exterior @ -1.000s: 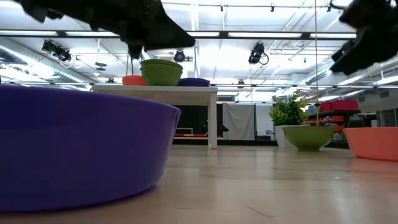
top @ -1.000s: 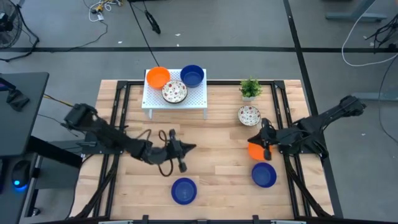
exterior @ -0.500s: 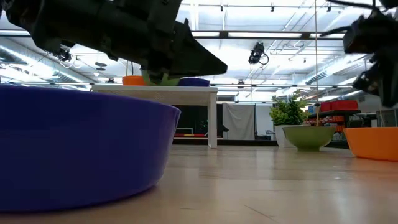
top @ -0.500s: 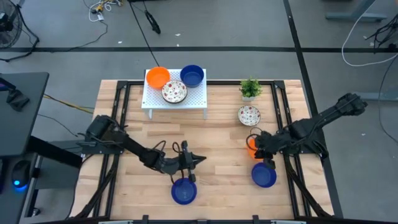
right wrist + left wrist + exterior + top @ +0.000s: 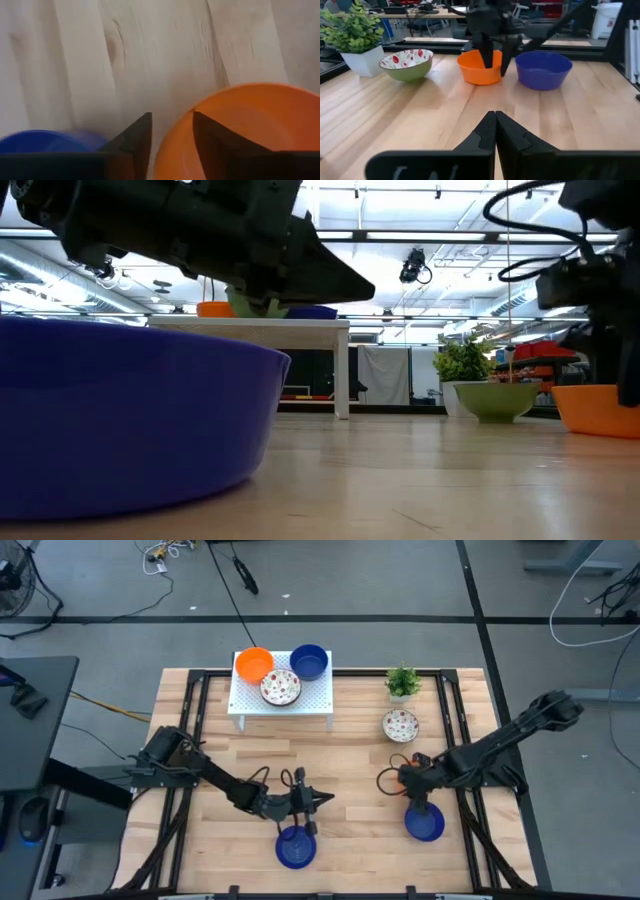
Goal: Pick & Place Mini bowls
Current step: Stack the orange bowl on top of the orange bowl on the shelf
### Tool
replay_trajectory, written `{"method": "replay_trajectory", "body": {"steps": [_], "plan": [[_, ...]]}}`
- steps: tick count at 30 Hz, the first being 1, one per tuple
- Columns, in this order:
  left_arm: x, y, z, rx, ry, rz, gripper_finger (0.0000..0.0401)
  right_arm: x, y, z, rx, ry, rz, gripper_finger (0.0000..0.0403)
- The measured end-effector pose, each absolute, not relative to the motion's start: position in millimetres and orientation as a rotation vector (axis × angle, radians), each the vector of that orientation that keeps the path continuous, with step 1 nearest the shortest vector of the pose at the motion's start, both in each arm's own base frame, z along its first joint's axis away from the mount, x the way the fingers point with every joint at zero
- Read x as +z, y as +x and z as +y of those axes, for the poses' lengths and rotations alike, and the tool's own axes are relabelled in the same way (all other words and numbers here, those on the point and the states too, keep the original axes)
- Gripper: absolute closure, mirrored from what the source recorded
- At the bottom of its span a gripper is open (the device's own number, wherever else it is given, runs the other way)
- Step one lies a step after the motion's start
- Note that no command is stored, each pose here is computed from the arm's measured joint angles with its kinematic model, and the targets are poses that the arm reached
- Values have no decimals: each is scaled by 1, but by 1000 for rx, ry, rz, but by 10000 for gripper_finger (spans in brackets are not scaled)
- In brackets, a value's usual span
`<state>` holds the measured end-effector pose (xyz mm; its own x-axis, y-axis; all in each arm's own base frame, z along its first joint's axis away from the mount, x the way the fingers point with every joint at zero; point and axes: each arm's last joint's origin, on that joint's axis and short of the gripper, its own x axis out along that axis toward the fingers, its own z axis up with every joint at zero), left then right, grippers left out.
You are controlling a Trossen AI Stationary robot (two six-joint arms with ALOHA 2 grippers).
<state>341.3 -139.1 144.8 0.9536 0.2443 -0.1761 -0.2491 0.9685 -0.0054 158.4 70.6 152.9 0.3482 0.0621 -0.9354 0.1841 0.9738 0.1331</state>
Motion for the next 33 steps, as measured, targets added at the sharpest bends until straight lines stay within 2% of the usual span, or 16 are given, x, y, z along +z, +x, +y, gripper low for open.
{"method": "replay_trajectory", "body": {"steps": [5,8,11,18,22,27,33], "plan": [[152,350,-127,288,-62,137,391,147,167,74,-13,144,1200,351],[160,361,-123,208,19,149,375,149,177,79,76,55,1141,391],[170,375,-122,95,118,178,333,158,190,86,197,-51,1073,386],[202,407,-123,-190,228,379,192,182,217,102,560,-434,914,397],[213,412,-121,-215,270,472,148,190,225,107,674,-589,842,395],[210,411,-119,-249,371,515,150,197,227,108,698,-644,800,394],[207,409,-115,-215,414,559,191,200,229,109,705,-663,774,394]]}}
